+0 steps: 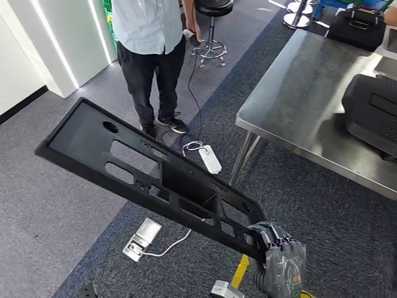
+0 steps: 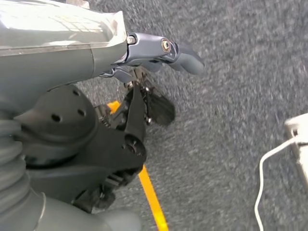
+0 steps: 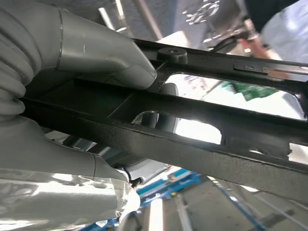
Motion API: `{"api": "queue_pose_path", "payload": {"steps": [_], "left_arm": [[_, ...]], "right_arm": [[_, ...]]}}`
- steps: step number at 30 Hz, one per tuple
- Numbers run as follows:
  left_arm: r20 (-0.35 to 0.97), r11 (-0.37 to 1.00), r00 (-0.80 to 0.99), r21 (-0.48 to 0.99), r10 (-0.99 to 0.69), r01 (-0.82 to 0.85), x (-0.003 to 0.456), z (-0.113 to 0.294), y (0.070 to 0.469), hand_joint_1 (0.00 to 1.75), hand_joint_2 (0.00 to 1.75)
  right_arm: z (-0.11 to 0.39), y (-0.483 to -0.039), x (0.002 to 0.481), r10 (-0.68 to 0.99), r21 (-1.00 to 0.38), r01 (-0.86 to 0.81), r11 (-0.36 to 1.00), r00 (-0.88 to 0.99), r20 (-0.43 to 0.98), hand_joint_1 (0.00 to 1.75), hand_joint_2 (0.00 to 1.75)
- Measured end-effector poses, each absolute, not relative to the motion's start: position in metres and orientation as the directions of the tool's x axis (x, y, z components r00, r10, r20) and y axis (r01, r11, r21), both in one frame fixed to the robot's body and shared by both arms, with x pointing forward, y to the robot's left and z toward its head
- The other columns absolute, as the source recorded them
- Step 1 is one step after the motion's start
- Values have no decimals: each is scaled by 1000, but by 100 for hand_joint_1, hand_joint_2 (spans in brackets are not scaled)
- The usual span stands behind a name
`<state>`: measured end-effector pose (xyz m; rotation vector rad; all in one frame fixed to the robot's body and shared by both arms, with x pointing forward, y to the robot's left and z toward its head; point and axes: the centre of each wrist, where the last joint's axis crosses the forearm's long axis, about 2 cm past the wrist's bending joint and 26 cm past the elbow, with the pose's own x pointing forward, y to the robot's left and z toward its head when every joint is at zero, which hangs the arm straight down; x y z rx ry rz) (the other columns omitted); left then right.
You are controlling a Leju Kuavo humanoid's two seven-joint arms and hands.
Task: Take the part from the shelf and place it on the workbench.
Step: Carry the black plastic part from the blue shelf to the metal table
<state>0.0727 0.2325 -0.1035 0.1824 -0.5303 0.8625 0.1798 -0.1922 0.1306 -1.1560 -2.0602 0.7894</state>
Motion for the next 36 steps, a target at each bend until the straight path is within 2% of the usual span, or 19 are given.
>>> {"api": "queue_pose_path", "payload": {"steps": [36], "left_arm": [[515,645,526,-70,677,-761,74,-103,231,0,175]], "right_arm": [[130,-193,182,882,-754,498,429,-413,229,175,175]]}}
